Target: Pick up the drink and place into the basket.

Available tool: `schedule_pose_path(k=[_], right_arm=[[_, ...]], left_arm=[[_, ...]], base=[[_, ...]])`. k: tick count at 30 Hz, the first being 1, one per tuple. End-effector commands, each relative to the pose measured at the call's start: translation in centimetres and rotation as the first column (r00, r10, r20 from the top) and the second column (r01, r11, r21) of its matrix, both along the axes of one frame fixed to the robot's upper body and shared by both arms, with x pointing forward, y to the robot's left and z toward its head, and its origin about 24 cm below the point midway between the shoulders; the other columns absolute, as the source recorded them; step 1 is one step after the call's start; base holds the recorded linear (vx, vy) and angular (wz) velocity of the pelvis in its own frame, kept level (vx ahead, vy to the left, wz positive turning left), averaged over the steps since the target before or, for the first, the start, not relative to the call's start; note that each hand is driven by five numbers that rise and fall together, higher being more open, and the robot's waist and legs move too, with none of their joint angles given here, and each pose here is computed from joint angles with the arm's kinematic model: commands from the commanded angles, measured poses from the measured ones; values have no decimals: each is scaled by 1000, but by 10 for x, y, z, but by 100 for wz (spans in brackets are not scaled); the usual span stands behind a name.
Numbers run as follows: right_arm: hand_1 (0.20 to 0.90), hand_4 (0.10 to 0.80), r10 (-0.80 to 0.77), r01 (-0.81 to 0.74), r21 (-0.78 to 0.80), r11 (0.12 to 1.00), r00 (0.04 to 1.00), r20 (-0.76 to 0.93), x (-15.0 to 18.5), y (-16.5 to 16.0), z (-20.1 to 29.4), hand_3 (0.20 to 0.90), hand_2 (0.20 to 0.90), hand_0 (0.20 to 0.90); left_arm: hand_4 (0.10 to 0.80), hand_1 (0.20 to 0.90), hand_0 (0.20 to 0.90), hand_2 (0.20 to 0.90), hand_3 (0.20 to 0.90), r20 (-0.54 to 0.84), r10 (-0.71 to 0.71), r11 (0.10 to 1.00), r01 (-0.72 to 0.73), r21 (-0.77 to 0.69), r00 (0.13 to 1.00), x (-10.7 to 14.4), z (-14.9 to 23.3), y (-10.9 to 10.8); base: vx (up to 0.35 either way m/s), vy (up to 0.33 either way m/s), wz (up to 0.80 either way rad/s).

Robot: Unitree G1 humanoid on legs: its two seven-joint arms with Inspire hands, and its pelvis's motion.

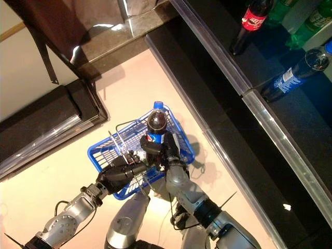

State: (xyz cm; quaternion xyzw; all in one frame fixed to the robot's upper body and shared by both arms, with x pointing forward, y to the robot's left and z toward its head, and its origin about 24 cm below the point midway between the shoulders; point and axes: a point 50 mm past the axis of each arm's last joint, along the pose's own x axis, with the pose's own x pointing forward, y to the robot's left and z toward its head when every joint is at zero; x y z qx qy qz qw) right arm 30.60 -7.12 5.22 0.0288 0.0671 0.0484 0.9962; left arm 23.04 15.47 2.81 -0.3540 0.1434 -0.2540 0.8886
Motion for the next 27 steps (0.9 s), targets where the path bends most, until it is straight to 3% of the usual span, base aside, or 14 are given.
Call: schedule_pose_path(k=[1, 11, 19, 27], right_arm=[[300, 100, 111, -146, 113, 983, 957, 268, 6, 46, 60, 200, 300, 300], [300, 100, 187, -138, 333, 933, 975, -120, 4, 47, -3, 200, 300, 300], [300, 100, 297, -193, 349, 917, 915, -272, -6, 56, -33, 200, 300, 300], [300, 100, 311, -122, 475, 872, 886, -344, -9, 53, -49, 200, 300, 300]], left_arm=[[100, 300, 300, 300, 200, 661, -204, 838, 478, -264, 722, -19, 128, -59], [100, 300, 300, 300, 200, 660, -242, 816, 517, -258, 711, -21, 125, -58], [100, 300, 300, 300, 200, 662, -271, 801, 545, -248, 699, -23, 124, -61], [100, 300, 300, 300, 200, 668, -281, 796, 557, -239, 689, -24, 125, -63]], base=[[60, -11, 9], [49, -26, 6], [12, -21, 11], [26, -23, 2]])
